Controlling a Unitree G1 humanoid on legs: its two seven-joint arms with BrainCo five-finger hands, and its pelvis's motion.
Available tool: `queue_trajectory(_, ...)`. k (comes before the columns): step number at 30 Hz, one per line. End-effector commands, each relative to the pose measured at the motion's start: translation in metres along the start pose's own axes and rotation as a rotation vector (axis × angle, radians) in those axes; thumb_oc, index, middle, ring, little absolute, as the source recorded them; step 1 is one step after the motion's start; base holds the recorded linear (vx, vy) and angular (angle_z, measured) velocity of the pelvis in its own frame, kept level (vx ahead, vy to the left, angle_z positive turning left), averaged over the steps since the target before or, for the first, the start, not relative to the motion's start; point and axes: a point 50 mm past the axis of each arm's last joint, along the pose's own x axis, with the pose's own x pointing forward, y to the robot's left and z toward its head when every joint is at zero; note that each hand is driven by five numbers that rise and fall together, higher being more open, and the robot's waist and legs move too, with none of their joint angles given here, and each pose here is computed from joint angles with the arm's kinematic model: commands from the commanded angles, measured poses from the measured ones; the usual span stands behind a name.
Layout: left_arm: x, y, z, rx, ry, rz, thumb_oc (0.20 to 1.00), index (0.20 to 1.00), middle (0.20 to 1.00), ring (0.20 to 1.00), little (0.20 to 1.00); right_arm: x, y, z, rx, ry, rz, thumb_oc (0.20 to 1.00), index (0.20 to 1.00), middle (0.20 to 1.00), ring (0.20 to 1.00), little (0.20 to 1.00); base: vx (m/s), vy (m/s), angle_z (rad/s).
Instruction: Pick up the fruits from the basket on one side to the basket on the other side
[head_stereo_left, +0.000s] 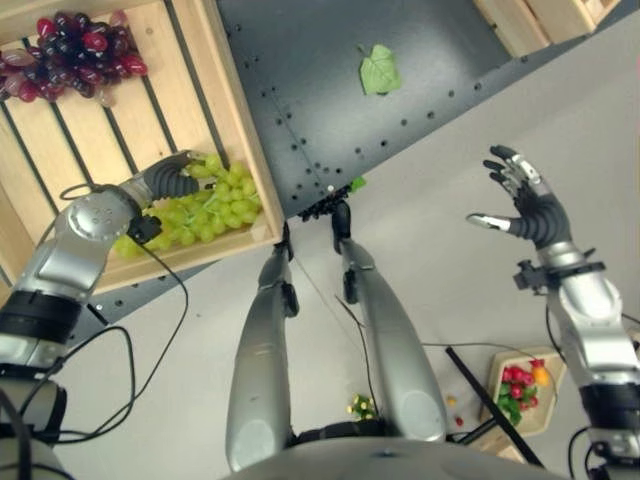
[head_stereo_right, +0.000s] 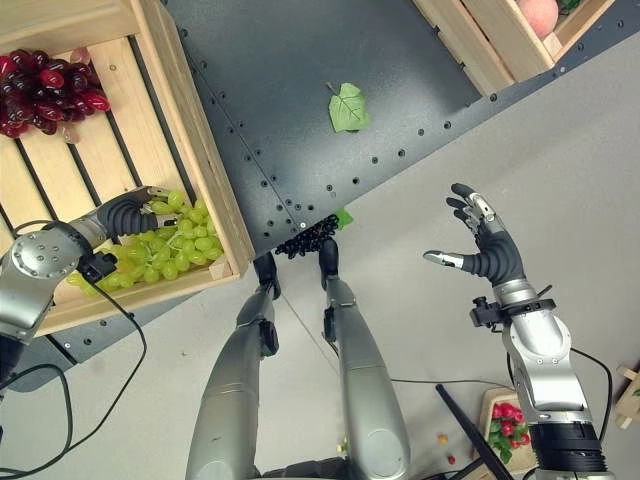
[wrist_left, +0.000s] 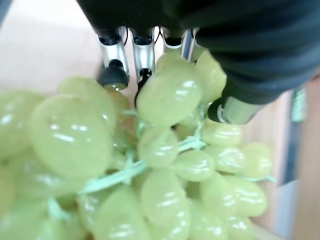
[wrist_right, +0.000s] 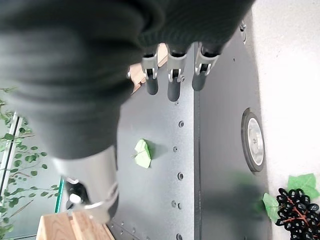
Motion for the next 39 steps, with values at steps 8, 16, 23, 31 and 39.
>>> queue_trajectory(8, -0.027, -0.007, 0.02, -0.235, -0.238, -0.049, 0.2, 0.2, 0.2, 0.2, 0.2, -0.013, -0.009, -0.01, -0.02, 0.048, 0.029, 1.0, 1.0, 1.0, 1.0, 1.0, 0.0, 0.0, 0.0)
queue_trajectory(16, -0.038, -0.015, 0.021, -0.383, -0.311, -0.072, 0.2, 0.2, 0.2, 0.2, 0.2, -0.018, -0.013, -0.025, -0.03, 0.129, 0.057, 1.0, 1.0, 1.0, 1.0, 1.0, 0.0, 0.001, 0.0)
queue_trajectory(23, -0.043, -0.019, 0.024, -0.443, -0.343, -0.095, 0.2, 0.2, 0.2, 0.2, 0.2, -0.02, -0.015, -0.031, -0.028, 0.162, 0.079, 1.0, 1.0, 1.0, 1.0, 1.0, 0.0, 0.0, 0.0)
queue_trajectory(31, -0.046, -0.025, 0.022, -0.53, -0.368, -0.11, 0.2, 0.2, 0.2, 0.2, 0.2, -0.026, -0.02, -0.046, -0.022, 0.273, 0.174, 1.0, 1.0, 1.0, 1.0, 1.0, 0.0, 0.0, 0.0)
queue_trajectory(39, -0.044, -0.031, 0.028, -0.636, -0.444, -0.152, 0.2, 0.2, 0.2, 0.2, 0.2, -0.015, -0.025, -0.042, -0.089, 0.263, 0.24, 1.0, 1.0, 1.0, 1.0, 1.0, 0.0, 0.0, 0.0)
